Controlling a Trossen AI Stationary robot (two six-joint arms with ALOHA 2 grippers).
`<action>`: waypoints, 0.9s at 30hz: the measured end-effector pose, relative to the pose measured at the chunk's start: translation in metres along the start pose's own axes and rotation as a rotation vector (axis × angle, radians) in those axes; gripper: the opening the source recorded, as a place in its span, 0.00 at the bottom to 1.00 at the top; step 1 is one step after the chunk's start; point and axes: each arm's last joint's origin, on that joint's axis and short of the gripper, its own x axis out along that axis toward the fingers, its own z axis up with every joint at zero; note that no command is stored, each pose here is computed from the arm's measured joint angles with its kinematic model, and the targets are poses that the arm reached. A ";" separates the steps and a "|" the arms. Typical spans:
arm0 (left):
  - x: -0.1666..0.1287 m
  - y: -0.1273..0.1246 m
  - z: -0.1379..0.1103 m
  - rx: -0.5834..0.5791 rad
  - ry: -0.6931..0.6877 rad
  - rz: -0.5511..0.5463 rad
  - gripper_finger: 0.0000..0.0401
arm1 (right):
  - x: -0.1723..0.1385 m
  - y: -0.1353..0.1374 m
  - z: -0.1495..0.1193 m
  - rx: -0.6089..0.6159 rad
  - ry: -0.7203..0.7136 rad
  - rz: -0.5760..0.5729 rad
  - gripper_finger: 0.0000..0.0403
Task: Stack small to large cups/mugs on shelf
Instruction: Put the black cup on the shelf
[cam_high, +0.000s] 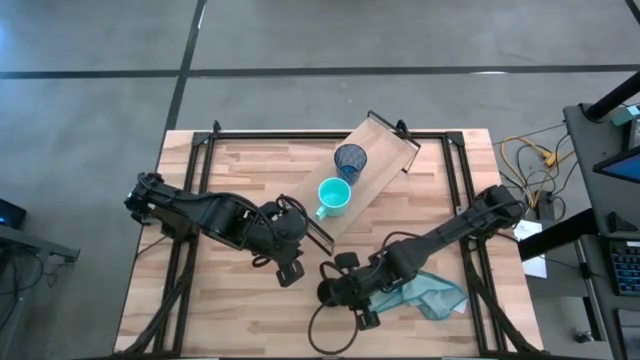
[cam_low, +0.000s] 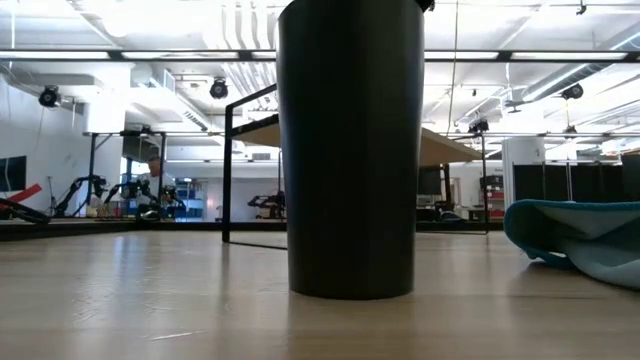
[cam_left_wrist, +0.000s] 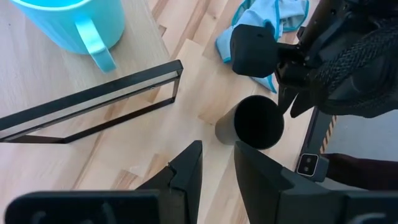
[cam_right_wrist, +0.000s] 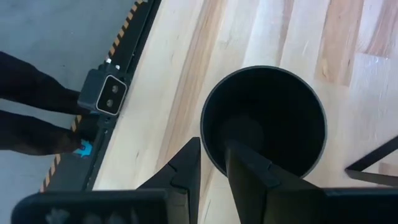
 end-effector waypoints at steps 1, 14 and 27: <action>0.000 0.000 0.000 0.000 0.000 0.000 0.20 | 0.000 0.000 0.000 -0.006 0.001 0.000 0.17; 0.000 0.000 0.000 0.000 0.000 0.000 0.20 | 0.006 -0.001 -0.005 -0.013 0.004 -0.001 0.17; 0.000 0.000 0.000 0.000 0.000 0.000 0.20 | 0.021 -0.004 -0.014 -0.011 -0.025 0.005 0.17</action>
